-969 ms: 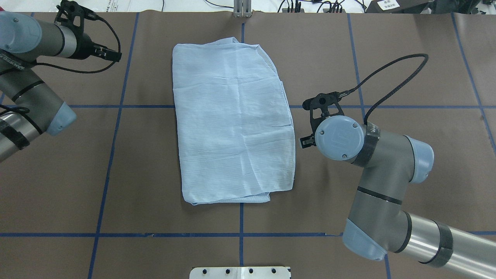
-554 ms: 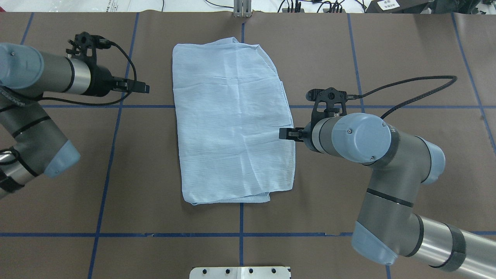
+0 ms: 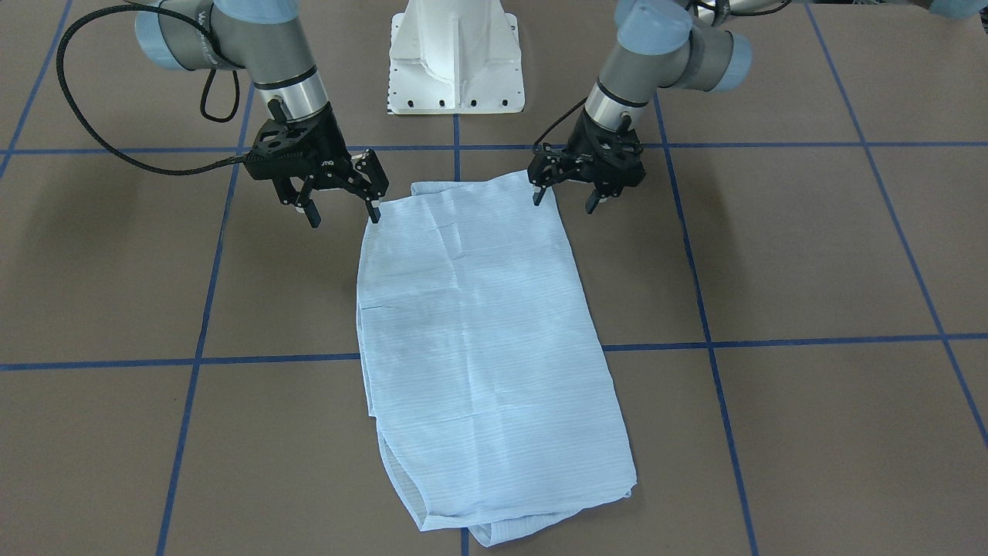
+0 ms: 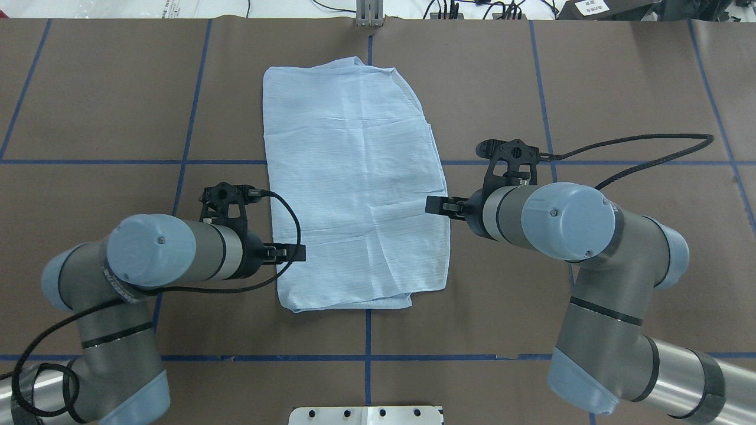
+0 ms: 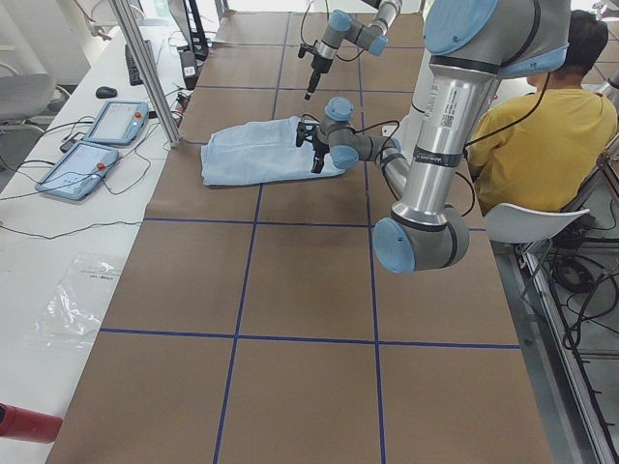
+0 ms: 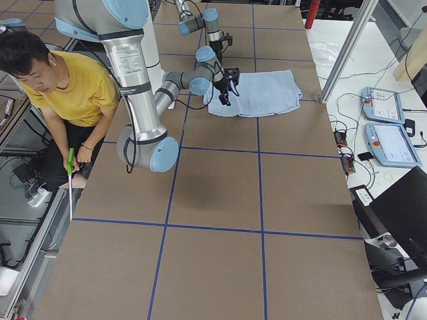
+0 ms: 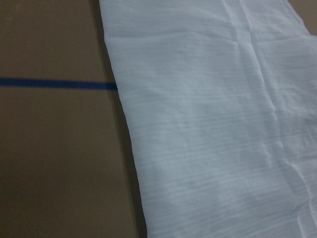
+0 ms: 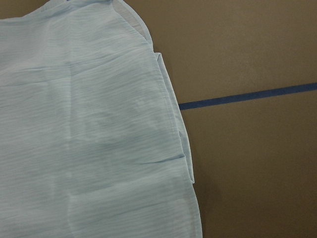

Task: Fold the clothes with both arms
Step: 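Lower both grippers to the shirt's near corners and grasp them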

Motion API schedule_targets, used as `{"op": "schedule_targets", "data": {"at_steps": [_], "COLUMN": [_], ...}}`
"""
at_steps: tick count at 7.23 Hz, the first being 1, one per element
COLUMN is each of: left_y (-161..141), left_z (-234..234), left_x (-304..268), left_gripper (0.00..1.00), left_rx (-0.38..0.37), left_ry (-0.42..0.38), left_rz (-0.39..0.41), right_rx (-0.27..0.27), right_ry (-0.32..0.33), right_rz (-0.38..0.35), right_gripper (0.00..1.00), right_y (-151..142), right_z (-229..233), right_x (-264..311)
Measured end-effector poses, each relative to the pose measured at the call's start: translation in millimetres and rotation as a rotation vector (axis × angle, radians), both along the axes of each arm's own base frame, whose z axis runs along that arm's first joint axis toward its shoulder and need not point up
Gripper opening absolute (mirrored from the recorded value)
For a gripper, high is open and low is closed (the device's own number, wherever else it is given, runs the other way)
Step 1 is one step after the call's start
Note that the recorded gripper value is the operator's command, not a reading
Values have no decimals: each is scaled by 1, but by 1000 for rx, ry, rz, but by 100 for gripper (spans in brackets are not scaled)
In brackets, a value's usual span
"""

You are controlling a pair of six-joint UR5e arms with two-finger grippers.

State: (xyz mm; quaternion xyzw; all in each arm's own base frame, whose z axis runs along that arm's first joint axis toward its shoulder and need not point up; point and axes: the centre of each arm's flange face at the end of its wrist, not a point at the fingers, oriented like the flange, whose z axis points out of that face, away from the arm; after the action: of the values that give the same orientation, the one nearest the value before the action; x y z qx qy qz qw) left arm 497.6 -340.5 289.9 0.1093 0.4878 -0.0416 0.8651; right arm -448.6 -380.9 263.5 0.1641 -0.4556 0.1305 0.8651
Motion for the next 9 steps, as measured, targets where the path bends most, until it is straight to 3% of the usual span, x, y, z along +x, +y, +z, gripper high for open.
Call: {"op": "schedule_targets", "data": {"at_steps": [1,3,6,9], "left_y": [15,23,26,39], "left_z": [-1,9,12,11], "left_x": [16,33,37,43], "left_gripper": [95,72,70,43], "left_rx": [-6,-11,-12,-11], "left_ry": [-35,-76,-85,-84], "left_rz": [10,17,22,44], "right_rx": [0,2,1,-3], "right_ry": [2,6,11,18], "right_rz": [0,-1,-7,-10], "right_gripper": [100,100,100,100], "right_y": [1,3,5,6], "right_z": [1,2,4,5], "right_x": [-1,-4,-7,-10]}}
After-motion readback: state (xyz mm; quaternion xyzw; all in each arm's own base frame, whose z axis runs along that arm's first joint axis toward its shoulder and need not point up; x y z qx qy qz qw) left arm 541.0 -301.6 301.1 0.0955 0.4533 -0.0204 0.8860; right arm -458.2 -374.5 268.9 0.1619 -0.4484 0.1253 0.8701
